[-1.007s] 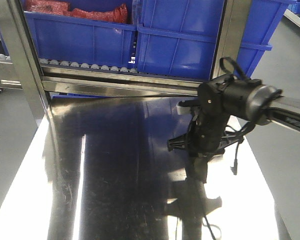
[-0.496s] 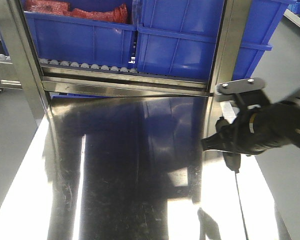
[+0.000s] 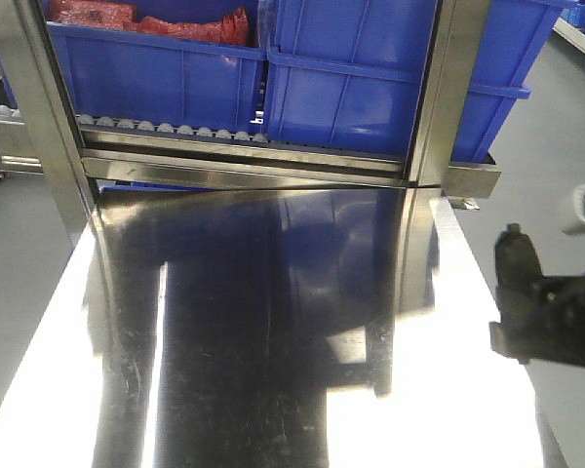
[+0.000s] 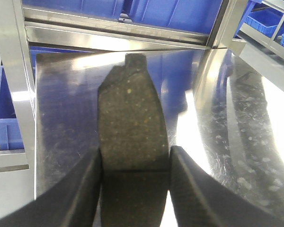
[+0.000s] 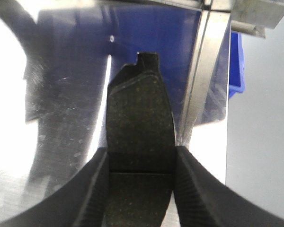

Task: Move and align brake pads A on conveyor
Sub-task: 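Back the base away from the steel table and turn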

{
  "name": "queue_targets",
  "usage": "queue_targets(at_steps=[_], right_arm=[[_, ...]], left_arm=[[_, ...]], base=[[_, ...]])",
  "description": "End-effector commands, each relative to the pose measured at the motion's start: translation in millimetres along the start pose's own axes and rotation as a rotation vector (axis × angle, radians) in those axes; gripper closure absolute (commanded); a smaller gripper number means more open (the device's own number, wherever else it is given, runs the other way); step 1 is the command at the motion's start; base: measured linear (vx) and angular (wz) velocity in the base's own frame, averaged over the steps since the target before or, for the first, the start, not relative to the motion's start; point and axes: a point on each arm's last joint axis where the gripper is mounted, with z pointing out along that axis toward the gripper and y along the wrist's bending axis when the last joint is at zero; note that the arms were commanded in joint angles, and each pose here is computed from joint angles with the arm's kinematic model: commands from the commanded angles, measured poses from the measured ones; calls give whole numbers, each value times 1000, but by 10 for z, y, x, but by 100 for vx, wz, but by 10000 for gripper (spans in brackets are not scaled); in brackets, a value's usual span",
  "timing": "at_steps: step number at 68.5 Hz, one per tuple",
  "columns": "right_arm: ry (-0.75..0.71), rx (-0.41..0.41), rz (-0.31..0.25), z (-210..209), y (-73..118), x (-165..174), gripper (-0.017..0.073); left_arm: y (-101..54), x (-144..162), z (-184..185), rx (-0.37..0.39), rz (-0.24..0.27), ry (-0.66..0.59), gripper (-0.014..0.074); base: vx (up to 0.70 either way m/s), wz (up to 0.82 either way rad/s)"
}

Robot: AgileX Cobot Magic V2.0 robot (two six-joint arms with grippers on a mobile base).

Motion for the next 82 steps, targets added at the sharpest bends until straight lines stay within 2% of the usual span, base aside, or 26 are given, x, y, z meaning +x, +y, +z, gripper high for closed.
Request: queue_targets(at_steps=[1,16,26,35,82], right_arm=[[-173,-34,-4,-202,-15,-16,564],[-342,-76,-9,-438,-68,341,564],[-474,-106,2,-612,-89,457,564],[-524,-110,6,-720,-110,498,564],[-536,-109,9,-755,-118,512,564]], left_arm=[[-37,-154,-30,31,5,-102,601],[-37,-154,-30,31,5,-102,601],[-37,-154,-30,31,5,-102,601],[-37,-154,-30,31,5,-102,601],[-37,-154,-30,31,5,-102,601]], base=[[0,0],[0,0],[0,0],[0,0],[0,0]])
